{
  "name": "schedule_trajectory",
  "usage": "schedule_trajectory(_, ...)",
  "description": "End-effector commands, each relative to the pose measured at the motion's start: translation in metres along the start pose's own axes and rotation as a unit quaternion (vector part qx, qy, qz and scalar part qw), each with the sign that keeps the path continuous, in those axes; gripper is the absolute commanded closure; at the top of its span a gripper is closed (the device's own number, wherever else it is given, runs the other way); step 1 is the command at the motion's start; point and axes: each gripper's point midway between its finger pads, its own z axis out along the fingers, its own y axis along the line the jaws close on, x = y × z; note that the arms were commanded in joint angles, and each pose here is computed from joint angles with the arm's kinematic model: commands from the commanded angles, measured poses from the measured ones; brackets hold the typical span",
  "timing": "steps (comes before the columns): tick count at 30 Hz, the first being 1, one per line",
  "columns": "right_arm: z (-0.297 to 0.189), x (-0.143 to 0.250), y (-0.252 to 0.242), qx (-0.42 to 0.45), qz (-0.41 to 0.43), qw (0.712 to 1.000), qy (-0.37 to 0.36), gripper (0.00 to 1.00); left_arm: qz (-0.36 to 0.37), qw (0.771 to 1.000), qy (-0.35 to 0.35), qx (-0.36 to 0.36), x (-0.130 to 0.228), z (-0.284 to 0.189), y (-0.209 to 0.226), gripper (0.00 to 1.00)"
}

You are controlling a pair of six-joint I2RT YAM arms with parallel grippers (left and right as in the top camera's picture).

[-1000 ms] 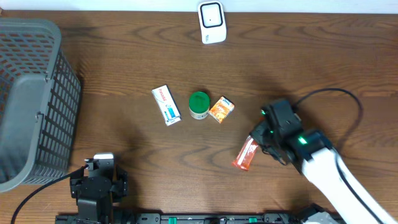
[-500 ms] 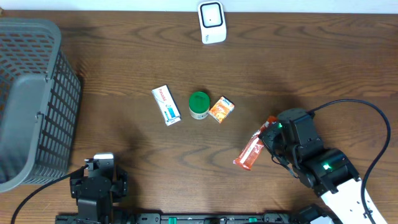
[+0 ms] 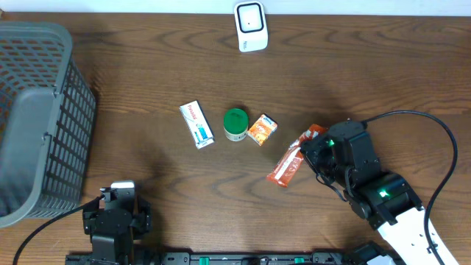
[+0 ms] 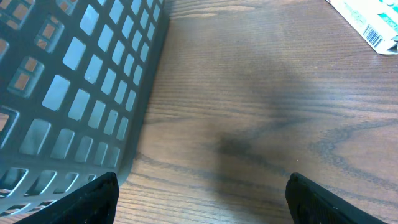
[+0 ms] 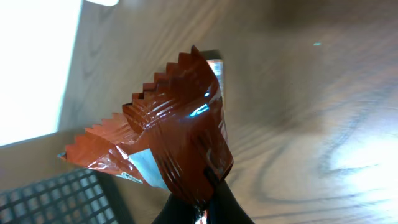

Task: Scan the item barcode
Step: 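Lift the TOP bar upright and carry it toward the white scanner, then hold the TOP bar in front of the white scanner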

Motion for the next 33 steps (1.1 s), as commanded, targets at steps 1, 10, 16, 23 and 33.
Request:
schedule_trajectory(1,-0.001,0.008,0.013,-0.027,-0.001,0.999,0.024,0.99,-0.008,1.0,-0.003,-0.003,-0.001,-0.002,0.002,0.14)
schedule_trajectory(10,0.0,-0.004,0.092,-0.167,-0.33,0.927,-0.058,0.99,-0.008,1.0,-0.003,-0.003,-0.001,-0.002,0.002,0.14)
schedule_trajectory(16,0.034,-0.042,0.118,-0.147,-0.403,0.887,-0.172,0.98,-0.008,1.0,-0.003,-0.003,-0.001,-0.002,0.002,0.14)
schedule_trajectory(23,0.068,-0.07,0.176,-0.216,-0.448,0.81,-0.311,0.99,-0.008,1.0,-0.003,-0.003,-0.001,-0.002,0.002,0.14)
schedule_trajectory(33,0.115,-0.112,0.225,-0.278,-0.454,0.717,-0.451,0.99,-0.008,1.0,-0.003,-0.003,-0.001,-0.002,0.002,0.14)
